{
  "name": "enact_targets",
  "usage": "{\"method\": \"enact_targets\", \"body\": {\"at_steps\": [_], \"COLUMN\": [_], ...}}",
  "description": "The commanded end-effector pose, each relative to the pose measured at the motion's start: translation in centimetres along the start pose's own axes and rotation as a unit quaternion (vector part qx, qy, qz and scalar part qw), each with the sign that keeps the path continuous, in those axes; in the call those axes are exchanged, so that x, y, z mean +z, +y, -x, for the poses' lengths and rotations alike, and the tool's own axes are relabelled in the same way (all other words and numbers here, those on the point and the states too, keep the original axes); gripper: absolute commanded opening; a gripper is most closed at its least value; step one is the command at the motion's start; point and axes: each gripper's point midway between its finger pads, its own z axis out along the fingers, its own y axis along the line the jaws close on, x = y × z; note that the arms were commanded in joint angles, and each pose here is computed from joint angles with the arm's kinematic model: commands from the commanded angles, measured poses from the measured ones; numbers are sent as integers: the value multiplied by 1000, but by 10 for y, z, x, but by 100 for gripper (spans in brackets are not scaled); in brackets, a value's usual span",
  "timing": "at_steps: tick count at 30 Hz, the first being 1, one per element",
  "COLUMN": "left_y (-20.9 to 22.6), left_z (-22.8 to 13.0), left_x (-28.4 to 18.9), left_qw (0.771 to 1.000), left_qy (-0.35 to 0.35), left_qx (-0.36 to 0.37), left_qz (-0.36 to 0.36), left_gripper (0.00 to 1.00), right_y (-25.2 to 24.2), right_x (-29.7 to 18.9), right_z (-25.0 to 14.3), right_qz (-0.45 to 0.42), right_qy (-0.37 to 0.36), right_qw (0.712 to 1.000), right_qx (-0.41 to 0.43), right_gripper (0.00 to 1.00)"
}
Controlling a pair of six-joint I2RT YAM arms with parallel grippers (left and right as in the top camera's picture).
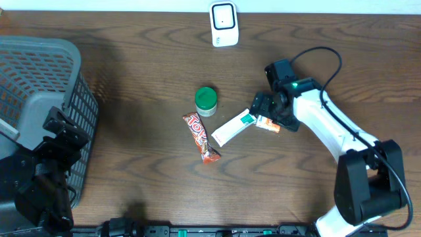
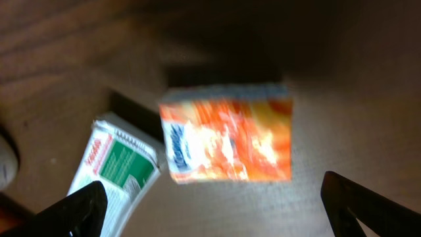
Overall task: Scan the item barcode
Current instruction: 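Close the right gripper on the orange tissue box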
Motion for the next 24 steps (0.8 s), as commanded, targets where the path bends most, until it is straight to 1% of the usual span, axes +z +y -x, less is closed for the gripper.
{"method": "enact_targets", "body": {"at_steps": [1,5,8,14,24], "left_y": [3,4,4,4,4], "left_z": [2,2,2,2,2], "left_x": [0,0,0,0,0], "left_qw": [1000,1000,1000,1000,1000], "left_qy": [-5,-6,-6,-6,-6], "left_qx": [-2,2,2,2,2], "left_qz": [8,11,11,11,11], "left_gripper": [98,98,98,98,98], "right_y": [-7,-18,-18,-18,-21], "right_x": [8,17,18,23,53], "right_z": [16,18,16,9,3], "right_qz": [-33,-38,-25,-32,-50], "right_qy": [-17,-1,14,23,44], "right_qw": [999,999,999,999,997], "right_qx": [-25,-28,-28,-33,-37], "right_gripper": [99,99,99,99,99]}}
